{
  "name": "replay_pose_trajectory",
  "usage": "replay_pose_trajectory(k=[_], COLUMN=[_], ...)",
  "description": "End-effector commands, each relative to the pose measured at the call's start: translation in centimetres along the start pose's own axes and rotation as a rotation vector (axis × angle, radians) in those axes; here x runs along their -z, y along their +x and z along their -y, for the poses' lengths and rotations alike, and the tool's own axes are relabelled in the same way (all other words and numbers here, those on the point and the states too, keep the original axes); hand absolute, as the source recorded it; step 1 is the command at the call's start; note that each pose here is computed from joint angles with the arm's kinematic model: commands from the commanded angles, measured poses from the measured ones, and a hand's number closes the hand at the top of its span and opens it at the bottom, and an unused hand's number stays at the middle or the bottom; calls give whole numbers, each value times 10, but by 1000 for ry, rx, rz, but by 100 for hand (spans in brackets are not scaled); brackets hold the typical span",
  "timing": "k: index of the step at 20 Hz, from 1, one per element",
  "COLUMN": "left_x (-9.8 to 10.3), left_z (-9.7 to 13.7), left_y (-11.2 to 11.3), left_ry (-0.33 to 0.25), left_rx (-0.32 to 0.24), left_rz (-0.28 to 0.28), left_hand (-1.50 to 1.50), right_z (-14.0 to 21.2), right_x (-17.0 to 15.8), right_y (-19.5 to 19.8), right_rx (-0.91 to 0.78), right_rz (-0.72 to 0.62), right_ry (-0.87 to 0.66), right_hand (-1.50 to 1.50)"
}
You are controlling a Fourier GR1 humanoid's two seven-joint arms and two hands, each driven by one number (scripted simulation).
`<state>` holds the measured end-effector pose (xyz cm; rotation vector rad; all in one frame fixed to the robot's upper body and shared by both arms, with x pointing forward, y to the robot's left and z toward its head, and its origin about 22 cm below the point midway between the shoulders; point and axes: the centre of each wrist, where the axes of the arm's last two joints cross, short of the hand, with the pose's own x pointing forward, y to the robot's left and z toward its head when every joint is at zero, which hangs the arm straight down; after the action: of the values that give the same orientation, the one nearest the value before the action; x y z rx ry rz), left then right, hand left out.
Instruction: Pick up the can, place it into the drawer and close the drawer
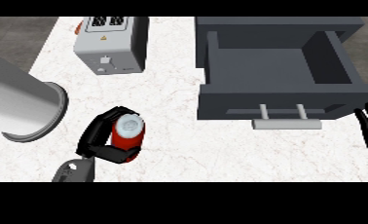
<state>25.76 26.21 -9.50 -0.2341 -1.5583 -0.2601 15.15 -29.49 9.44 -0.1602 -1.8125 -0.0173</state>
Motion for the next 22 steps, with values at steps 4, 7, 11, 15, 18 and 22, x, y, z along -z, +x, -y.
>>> replay_pose_trajectory(k=[4,7,11,15,18,22], left_x=[19,2,12,22,46,57], left_z=[-1,-13,-26,-30,-9,19], left_y=[18,12,26,67,77,93], left_ry=[-43,227,471,429,386,339], left_rx=[-55,-53,-80,-62,-57,-40], left_rz=[37,31,37,110,128,124], left_hand=[150,150,150,150,150,150], right_z=[3,2,-3,11,-1,10], right_x=[-7,-11,-6,-10,-16,-5], right_y=[-5,-12,-5,-15,-1,5], right_rx=[-7,2,9,5,-9,-2], right_rz=[3,-11,10,4,17,17], right_ry=[-7,-3,-3,-29,5,-19], right_hand=[-150,-150,-150,-150,-150,-150])
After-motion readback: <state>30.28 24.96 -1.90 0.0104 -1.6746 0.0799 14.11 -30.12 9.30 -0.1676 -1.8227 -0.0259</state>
